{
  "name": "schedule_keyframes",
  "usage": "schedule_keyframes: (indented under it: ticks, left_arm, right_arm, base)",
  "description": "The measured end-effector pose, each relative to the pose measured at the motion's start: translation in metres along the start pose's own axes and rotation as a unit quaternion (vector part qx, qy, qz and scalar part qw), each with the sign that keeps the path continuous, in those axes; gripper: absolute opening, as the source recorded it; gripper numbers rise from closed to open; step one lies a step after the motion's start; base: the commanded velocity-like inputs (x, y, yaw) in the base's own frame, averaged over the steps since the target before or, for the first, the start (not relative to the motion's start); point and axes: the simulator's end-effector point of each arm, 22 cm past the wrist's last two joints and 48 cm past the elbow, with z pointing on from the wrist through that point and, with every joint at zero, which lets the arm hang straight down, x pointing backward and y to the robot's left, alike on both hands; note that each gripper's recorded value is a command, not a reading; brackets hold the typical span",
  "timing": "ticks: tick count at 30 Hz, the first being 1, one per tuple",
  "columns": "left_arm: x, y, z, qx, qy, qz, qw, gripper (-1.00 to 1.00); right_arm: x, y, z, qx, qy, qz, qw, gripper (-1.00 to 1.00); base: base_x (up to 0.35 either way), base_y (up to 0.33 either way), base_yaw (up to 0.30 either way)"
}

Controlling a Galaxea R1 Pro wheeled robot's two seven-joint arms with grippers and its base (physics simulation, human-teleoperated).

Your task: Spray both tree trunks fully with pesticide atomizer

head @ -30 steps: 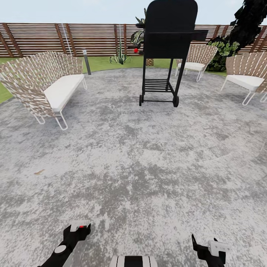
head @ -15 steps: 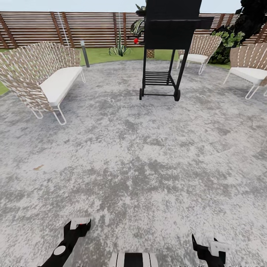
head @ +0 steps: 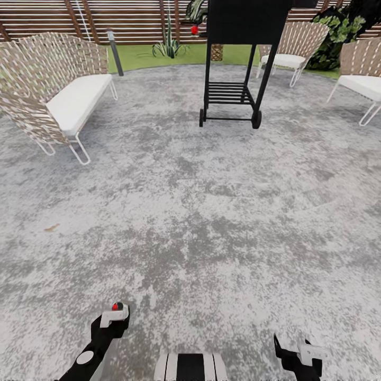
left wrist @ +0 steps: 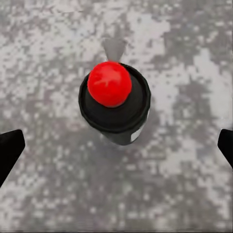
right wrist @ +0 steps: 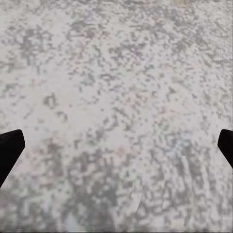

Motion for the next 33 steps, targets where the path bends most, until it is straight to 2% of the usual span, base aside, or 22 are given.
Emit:
schedule_keyframes:
  ticks: [8,33]
  left_arm:
    - [0.0116,-0.0004,0.0023,0.000,0.011,0.001,0.9999,1.00]
    - [0.0108,-0.0001,0.0024,0.000,0.009,0.001,1.0000,1.00]
  right_arm:
    - [0.0101,-0.0003,0.0003,0.000,0.011,-0.002,0.9999,1.00]
    - [0.0102,-0.0002,0.0003,0.000,0.011,-0.002,0.9999,1.00]
  base:
    - [0.000,0.000,0.000]
    - [0.033,0.000,0.000]
